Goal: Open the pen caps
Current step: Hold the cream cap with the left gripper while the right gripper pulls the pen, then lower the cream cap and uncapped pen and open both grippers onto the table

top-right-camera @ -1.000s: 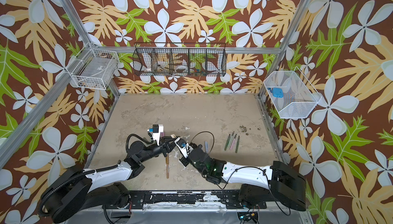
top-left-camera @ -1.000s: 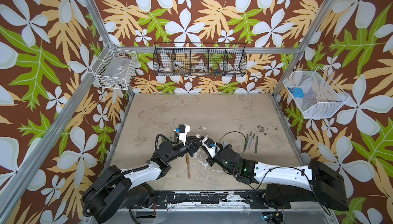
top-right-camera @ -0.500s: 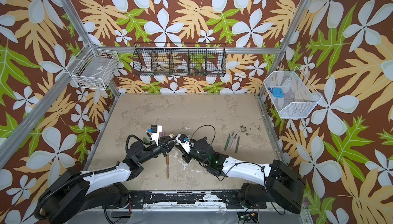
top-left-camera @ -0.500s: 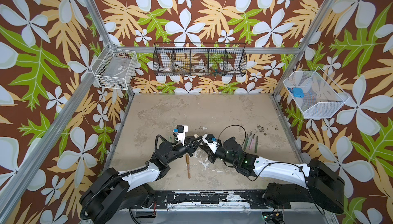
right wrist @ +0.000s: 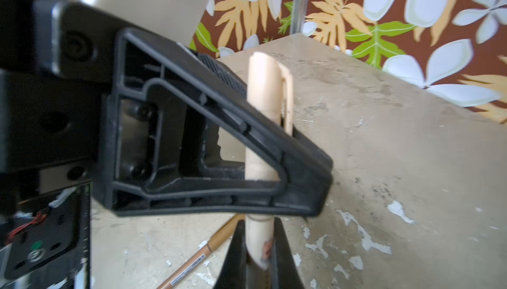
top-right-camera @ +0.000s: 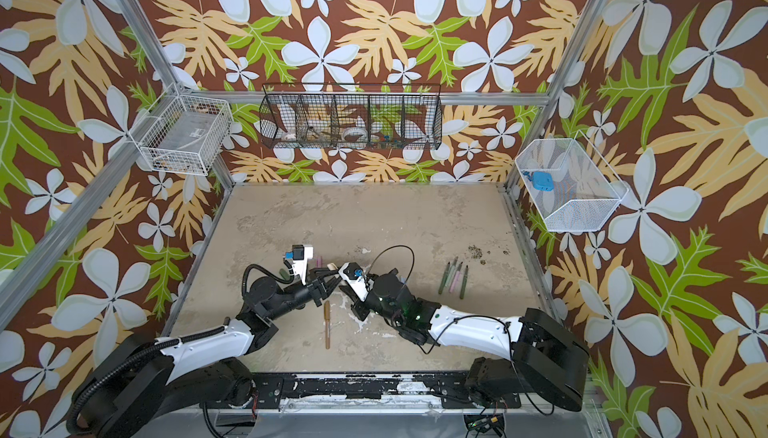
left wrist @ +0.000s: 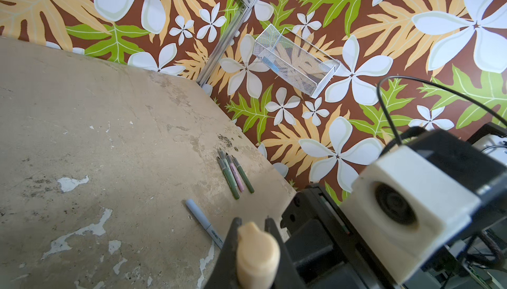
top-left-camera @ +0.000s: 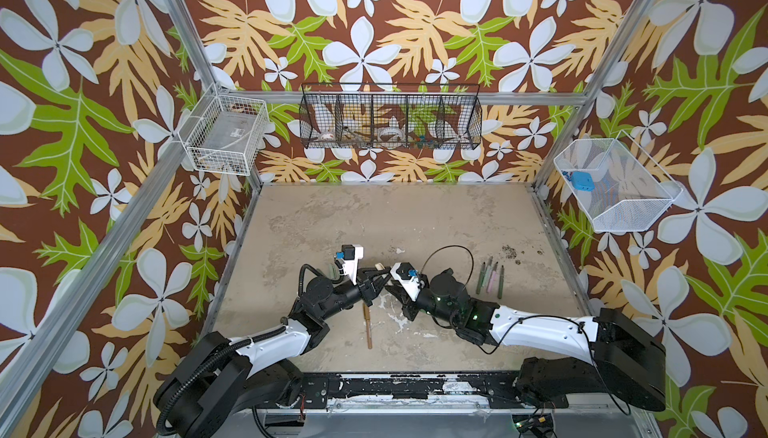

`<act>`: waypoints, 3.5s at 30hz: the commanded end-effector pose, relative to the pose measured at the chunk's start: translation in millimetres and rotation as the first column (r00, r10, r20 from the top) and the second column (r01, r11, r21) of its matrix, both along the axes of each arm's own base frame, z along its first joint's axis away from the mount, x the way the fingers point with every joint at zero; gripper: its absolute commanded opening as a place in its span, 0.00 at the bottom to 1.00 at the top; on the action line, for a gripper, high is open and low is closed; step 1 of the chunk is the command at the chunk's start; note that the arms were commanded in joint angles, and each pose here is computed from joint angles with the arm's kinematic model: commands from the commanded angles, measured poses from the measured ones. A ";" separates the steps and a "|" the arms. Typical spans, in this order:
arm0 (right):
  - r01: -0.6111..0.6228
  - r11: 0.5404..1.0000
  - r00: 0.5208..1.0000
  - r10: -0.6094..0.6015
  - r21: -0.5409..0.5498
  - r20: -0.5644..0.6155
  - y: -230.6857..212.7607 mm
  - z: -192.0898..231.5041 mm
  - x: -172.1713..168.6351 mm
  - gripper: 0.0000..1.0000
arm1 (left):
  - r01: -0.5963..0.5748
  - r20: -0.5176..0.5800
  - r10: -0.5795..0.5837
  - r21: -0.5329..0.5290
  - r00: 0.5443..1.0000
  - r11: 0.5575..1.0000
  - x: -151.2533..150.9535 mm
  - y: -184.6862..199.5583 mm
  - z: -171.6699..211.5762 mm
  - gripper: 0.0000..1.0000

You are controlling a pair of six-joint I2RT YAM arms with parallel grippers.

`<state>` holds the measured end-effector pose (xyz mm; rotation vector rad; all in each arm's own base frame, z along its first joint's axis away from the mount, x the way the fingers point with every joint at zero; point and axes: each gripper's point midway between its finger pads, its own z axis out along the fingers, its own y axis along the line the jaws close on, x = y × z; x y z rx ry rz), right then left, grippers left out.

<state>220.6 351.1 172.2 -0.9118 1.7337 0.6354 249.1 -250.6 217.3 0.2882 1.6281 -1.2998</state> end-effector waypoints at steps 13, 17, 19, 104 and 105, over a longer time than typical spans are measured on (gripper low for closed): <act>-0.347 0.935 0.901 0.353 0.067 -0.252 5.2 -28.5 -42.7 0.00 | -0.157 0.045 0.162 -0.100 0.986 0.983 19.8 28.3 26.1 0.00; -0.345 0.936 0.896 0.351 0.071 -0.273 3.6 -29.7 -38.8 0.00 | -0.157 0.051 0.162 -0.100 0.985 0.983 19.6 29.0 27.1 0.00; -0.317 0.946 0.912 0.324 0.069 -0.253 0.3 -26.6 -34.7 0.00 | -0.161 0.048 0.167 -0.099 0.985 0.982 20.3 29.8 26.3 0.00; 0.615 0.675 0.577 -0.737 -0.407 -0.351 -173.6 -105.4 89.0 0.40 | -0.087 -0.173 0.141 0.288 0.975 0.954 66.6 -13.5 -61.3 0.60; 0.614 0.675 0.578 -0.737 -0.409 -0.350 -174.1 -105.3 88.6 0.40 | -0.085 -0.178 0.141 0.292 0.974 0.953 67.2 -14.1 -63.3 0.60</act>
